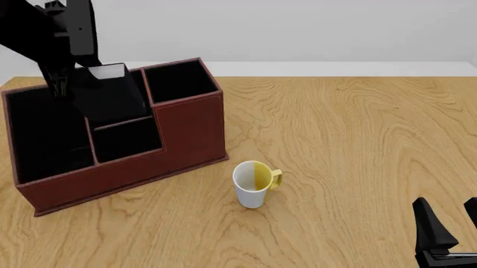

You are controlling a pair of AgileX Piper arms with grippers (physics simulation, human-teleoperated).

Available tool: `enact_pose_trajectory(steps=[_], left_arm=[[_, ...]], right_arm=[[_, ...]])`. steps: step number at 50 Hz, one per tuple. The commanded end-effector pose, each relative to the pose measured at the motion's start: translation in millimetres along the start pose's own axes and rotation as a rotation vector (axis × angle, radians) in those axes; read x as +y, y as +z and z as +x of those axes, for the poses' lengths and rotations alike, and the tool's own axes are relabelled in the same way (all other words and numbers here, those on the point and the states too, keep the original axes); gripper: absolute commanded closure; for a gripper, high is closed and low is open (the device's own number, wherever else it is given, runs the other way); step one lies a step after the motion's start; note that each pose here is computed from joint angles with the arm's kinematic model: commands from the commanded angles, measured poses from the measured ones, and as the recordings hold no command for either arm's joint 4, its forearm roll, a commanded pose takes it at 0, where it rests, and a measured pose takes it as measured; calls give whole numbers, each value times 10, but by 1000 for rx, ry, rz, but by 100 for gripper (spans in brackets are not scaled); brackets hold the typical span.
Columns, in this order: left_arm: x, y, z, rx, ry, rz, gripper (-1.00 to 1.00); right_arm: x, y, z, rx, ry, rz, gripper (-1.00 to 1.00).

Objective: Pick up the book and place it in the front compartment of the caddy.

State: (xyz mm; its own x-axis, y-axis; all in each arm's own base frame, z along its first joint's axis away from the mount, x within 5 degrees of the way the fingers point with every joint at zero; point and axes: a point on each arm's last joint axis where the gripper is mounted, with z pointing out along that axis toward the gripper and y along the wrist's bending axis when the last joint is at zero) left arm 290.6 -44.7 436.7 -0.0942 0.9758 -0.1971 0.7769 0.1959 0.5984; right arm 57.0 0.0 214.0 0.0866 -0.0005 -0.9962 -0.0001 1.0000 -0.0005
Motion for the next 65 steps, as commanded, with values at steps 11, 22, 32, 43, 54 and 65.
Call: enact_pose_trajectory(steps=[11,22,32,43,54,65], left_arm=[[174,96,3,11,-13,-8,100],[382,111,274,64,-62,-52,100],[371,134,202,50,-85,-45,100],[203,180,-106,-5,-113,3,100],[349,207,87,31,-133,-26,100],[414,199,221,56,-101,-41,100]], right_arm=[[0,0,0,0,0,0,-100],[0,0,0,0,0,0,-100],[0,0,0,0,0,0,-100],[0,0,0,0,0,0,-100],[0,0,0,0,0,0,-100],[0,0,0,0,0,0,-100]])
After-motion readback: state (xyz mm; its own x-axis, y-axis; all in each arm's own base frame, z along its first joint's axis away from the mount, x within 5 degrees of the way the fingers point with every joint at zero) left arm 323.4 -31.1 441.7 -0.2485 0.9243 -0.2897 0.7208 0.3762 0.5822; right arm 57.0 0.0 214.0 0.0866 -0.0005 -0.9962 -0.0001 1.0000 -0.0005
